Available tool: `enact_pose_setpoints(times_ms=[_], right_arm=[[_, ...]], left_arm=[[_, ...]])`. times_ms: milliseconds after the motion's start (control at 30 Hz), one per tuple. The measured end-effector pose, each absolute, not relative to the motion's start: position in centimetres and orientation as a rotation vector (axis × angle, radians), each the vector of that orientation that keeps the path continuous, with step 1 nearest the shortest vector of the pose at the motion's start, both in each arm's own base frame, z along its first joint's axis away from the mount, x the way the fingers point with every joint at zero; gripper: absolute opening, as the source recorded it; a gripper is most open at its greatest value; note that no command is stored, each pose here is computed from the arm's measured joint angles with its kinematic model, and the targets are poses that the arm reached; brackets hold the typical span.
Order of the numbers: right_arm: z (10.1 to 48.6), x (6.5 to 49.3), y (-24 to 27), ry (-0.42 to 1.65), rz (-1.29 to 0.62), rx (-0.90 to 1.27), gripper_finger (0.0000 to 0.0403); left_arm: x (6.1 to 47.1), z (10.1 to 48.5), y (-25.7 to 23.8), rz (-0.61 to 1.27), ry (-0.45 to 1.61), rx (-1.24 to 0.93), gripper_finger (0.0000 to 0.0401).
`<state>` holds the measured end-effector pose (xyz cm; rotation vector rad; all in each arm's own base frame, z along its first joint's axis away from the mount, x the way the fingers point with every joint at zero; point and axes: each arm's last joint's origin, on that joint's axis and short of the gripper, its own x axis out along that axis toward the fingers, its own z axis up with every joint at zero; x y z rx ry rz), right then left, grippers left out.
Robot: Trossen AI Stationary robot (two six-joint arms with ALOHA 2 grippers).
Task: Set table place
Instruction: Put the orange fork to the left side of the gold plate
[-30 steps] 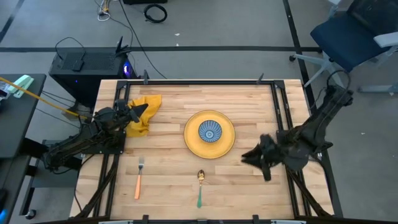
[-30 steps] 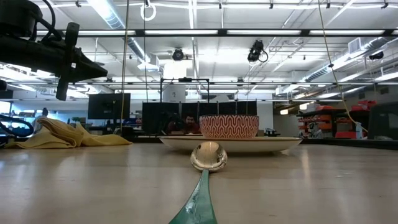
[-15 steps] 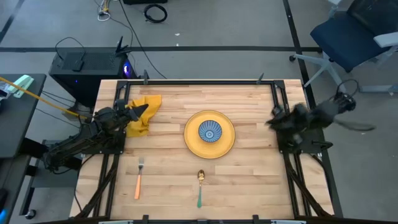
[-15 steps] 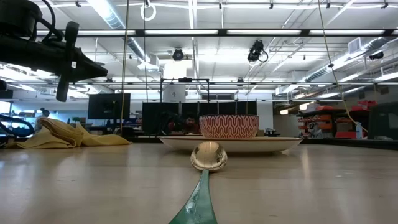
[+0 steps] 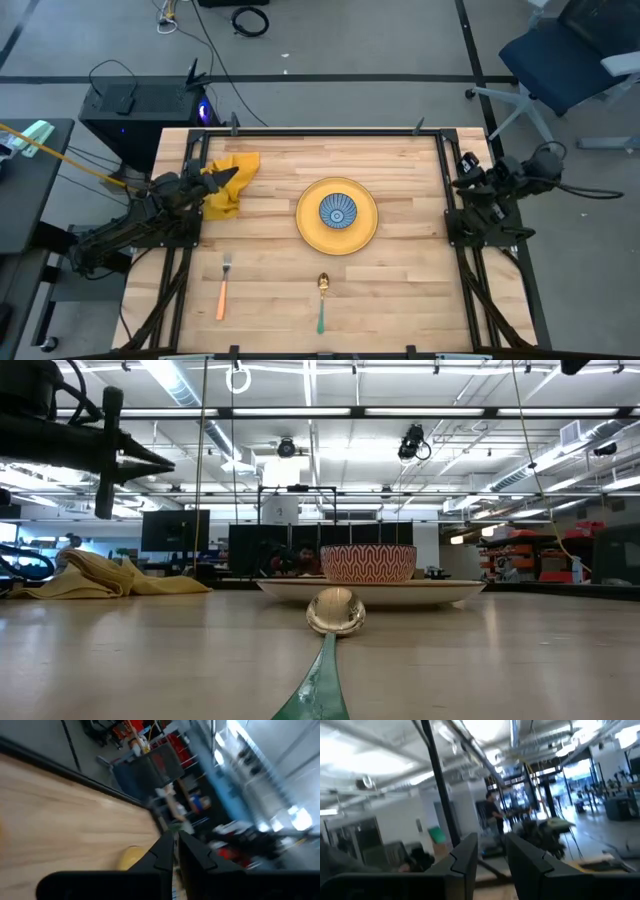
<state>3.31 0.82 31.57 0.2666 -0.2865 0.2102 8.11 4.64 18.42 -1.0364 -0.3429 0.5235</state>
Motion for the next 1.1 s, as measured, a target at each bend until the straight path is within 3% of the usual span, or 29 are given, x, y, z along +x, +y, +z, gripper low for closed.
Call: enact_pose_setpoints(times_ms=[167,433,600,733,867,967,1100], right_arm=[[30.9,3.5,0.9,-0.218,0.205,0.233,0.0109],[30.8,3.6,1.0,-0.204,0.204,0.235,0.0110],[30.8,3.6,1.0,-0.204,0.204,0.236,0.0110],[30.8,3.6,1.0,-0.204,0.204,0.236,0.0110],[30.8,3.6,1.0,-0.204,0.204,0.236,0.0110],[30.8,3.6,1.0,-0.204,0.204,0.236,0.0110],[30.8,3.6,1.0,-0.204,0.205,0.236,0.0110]], left_arm=[[8.0,20.3,4.3,0.343,-0.473,-0.985,0.0029],[2.8,28.8,1.1,-0.226,-1.147,-0.532,0.0021],[-1.3,35.2,-1.4,-0.385,-1.220,-0.395,0.0028],[-2.9,40.5,-2.6,-0.358,-1.053,-0.367,0.0029],[-1.6,44.7,-2.2,-0.272,-0.683,-0.561,0.0025],[1.1,45.3,-1.0,-0.168,-0.309,-0.833,0.0025],[4.6,43.0,0.9,0.075,0.164,-1.165,0.0023]])
